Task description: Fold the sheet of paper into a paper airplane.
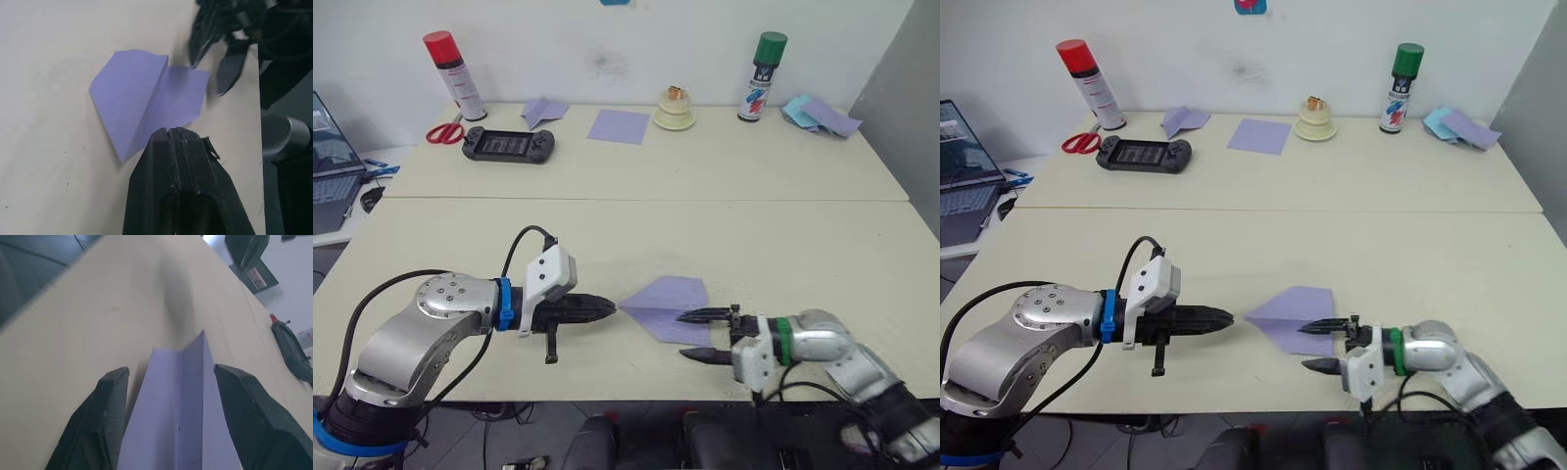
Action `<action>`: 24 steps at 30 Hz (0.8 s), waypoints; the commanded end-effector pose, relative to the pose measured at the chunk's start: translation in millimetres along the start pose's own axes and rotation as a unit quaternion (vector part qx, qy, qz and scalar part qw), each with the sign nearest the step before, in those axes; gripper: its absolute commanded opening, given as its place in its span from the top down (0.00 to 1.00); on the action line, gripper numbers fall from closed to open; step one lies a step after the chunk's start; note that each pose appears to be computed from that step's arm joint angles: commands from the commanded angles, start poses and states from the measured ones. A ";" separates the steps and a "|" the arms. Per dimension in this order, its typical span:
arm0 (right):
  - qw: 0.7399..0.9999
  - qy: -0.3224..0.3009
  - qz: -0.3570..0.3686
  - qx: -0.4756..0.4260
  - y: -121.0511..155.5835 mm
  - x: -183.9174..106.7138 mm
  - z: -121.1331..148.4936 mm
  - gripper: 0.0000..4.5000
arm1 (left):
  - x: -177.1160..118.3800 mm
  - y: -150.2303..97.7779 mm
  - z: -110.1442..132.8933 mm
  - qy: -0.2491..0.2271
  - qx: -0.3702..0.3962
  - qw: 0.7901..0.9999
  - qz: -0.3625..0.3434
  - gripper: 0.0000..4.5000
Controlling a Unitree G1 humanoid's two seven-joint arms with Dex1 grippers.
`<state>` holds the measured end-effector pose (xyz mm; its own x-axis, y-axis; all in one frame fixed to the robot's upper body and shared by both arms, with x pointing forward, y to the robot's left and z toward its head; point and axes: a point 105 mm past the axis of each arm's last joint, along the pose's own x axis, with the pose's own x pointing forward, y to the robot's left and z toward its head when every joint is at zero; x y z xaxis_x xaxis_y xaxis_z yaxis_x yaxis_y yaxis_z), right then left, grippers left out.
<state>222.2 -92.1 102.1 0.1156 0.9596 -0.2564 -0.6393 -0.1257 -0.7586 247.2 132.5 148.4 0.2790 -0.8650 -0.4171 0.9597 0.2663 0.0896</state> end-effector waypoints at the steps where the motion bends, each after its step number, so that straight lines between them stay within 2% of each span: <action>1: 0.998 -0.060 -0.028 0.017 -21.8 -4.1 38.8 0.41 | 0.6 -2.8 5.7 -0.004 0.023 1.000 0.002 1.00; 4: 0.994 -0.024 -0.084 0.070 -51.3 5.6 27.5 0.54 | 1.9 -1.2 4.4 -0.003 0.024 1.000 0.003 1.00; 9: 0.987 0.069 -0.103 0.098 -64.9 22.9 -17.1 0.97 | 6.8 1.2 0.4 0.002 0.034 0.999 -0.001 1.00; 10: 0.987 0.076 -0.101 0.100 -64.3 26.3 -21.7 1.00 | 7.7 2.0 -0.2 0.002 0.035 0.999 -0.001 1.00; 17: 0.982 0.122 -0.067 0.127 -37.7 36.5 -42.6 1.00 | 13.6 7.3 -1.8 -0.006 0.031 0.999 0.010 1.00; 24: 0.979 0.143 -0.038 0.138 -8.3 36.7 -41.3 1.00 | 22.9 4.6 -6.3 -0.010 0.022 1.000 0.009 1.00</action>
<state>268.7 -69.0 71.3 0.3598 0.8467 -0.3921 -0.8092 0.0739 -0.5829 257.3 118.7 131.0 0.2881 -0.8662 -0.4082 0.9576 0.2630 0.1178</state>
